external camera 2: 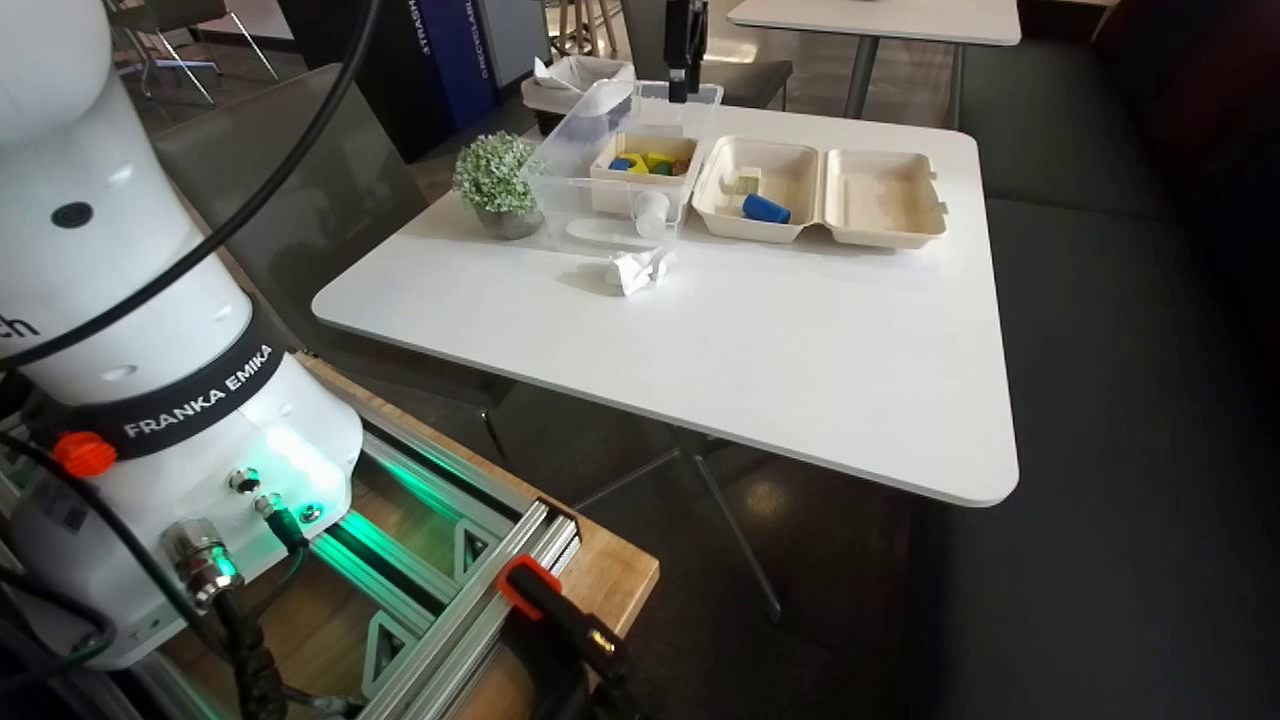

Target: Remove some objects from the box and put them inside the container

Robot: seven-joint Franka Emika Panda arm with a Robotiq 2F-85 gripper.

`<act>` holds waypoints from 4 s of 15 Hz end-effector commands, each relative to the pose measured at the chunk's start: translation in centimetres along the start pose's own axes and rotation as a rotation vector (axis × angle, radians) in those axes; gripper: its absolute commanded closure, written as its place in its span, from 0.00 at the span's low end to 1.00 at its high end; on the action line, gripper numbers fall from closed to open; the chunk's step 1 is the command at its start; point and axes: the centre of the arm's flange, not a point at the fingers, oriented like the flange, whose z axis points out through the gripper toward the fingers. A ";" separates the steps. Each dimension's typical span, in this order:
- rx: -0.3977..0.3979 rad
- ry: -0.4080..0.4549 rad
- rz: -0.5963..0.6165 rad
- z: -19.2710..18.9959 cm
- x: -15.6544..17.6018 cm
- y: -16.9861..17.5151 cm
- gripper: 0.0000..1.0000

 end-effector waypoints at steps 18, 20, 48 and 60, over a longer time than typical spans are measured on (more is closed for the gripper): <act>0.128 -0.131 -0.030 8.7 0.7 -1.0 0.55; 0.144 -0.122 -0.038 9.2 0.6 -1.1 0.48; 0.151 -0.106 -0.064 10.0 0.5 1.9 0.72; 0.118 -0.090 -0.078 9.9 0.2 3.8 0.46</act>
